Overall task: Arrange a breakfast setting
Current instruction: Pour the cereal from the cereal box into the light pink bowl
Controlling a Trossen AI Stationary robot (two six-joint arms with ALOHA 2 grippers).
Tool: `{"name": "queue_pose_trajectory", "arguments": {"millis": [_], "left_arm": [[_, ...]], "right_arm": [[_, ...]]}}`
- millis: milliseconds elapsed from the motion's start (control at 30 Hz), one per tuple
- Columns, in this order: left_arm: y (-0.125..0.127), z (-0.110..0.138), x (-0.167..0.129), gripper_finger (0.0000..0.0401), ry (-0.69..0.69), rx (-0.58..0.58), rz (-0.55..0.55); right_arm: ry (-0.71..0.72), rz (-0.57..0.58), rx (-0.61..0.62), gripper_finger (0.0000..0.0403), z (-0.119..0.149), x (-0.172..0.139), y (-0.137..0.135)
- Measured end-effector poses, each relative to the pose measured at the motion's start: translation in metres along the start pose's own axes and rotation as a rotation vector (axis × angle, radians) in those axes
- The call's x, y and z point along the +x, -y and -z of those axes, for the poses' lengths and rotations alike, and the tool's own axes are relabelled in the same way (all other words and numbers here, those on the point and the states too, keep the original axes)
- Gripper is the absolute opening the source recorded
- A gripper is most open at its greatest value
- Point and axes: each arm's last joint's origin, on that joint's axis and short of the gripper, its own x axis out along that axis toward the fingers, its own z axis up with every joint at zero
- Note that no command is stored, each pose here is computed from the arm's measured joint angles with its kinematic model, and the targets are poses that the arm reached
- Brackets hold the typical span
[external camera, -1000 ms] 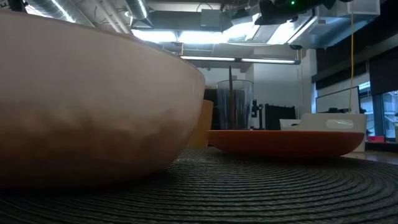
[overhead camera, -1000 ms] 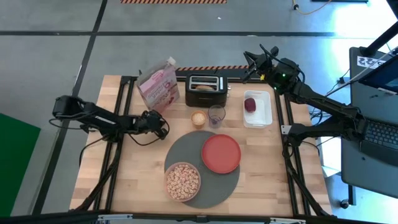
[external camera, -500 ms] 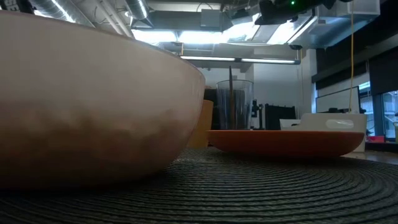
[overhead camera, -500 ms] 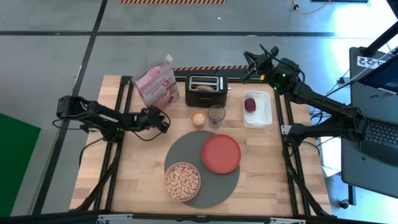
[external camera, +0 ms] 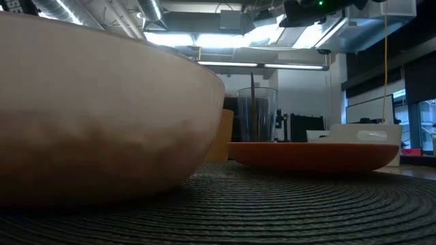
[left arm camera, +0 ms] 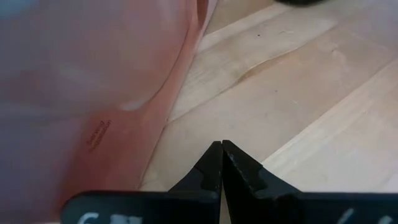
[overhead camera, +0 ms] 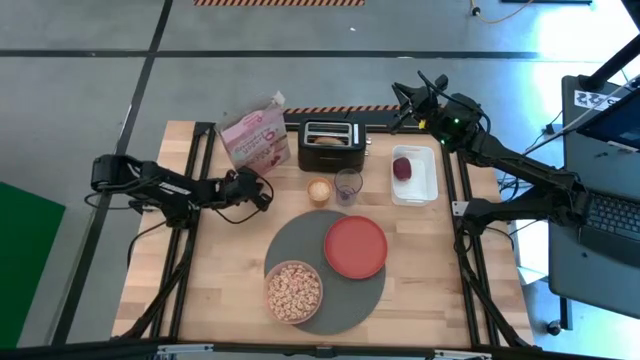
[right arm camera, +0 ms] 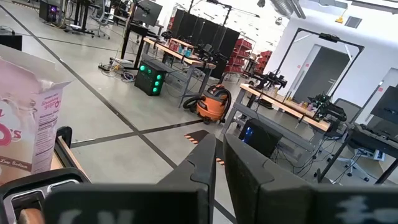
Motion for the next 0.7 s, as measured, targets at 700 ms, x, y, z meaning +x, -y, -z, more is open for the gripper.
{"name": "queue_pose_trajectory", "arguments": {"millis": [700], "left_arm": [[-0.019,-0.010,0.009,0.0000,-0.004,-0.099,-0.083]], "right_arm": [[0.000,0.000,-0.009,0.0035,0.000,0.000,0.000]]}}
